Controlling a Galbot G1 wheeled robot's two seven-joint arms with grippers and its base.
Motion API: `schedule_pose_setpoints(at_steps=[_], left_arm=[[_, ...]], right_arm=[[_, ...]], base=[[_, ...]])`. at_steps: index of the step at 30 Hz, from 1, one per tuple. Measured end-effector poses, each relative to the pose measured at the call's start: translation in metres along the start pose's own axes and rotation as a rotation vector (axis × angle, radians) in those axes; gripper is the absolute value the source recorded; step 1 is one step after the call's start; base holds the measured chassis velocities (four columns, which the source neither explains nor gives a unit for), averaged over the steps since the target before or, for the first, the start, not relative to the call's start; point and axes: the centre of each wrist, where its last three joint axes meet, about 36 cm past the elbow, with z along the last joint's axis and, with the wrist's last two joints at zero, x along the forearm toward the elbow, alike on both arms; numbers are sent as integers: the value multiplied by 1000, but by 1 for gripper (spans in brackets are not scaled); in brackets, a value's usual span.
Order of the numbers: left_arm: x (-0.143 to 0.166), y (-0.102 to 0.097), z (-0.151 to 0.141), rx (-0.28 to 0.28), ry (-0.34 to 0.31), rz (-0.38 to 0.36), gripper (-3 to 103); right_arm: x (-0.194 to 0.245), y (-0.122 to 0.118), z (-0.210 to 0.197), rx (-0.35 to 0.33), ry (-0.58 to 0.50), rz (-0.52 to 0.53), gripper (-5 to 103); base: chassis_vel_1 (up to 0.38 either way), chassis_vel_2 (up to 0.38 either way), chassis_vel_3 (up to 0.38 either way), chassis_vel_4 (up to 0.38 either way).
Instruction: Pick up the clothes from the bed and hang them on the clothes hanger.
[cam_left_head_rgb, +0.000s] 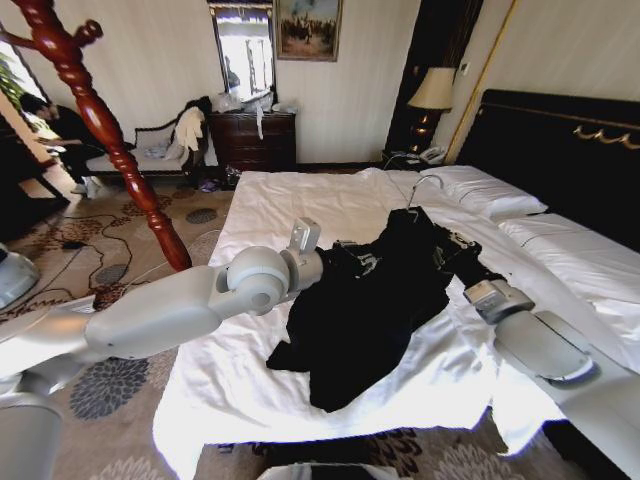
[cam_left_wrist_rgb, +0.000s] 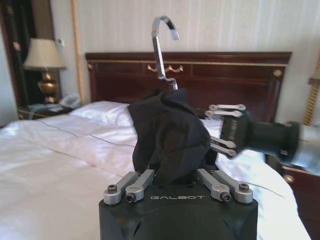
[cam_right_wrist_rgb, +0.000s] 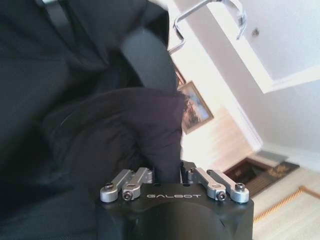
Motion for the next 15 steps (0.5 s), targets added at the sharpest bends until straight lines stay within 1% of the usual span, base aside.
schedule_pose_setpoints(at_steps=[3,4,6,7,8,9,13,15], left_arm=[[-3,-2,-4,-8,-19,-8,20],[-3,-2,-4,-8,-19,-8,20],[-4,-3,-8,-9,-30,-7,20],[-5,-2,-8,-9,-32,-8,20],[-6,-2,-8,-10,-32,-10,20],[-6,-2,-8,-10,-32,-10,20],[-3,1,-5,-15,-35,-19,20],[-2,3,-5,-17,-38,-24,20]], right_arm=[[0,0,0,-6,2,-2,42],[0,0,0,-6,2,-2,42],[0,-1,-1,-14,4,-1,53],[0,-1,-1,-19,5,0,53],[1,-1,-2,-24,8,1,58],[1,-1,-2,-24,8,1,58],[4,-1,-5,-35,12,9,80],[5,-1,-5,-38,12,10,80]], base=[[0,0,0,0],[0,0,0,0],[0,0,0,0],[0,0,0,0],[0,0,0,0],[0,0,0,0],[0,0,0,0],[0,0,0,0]])
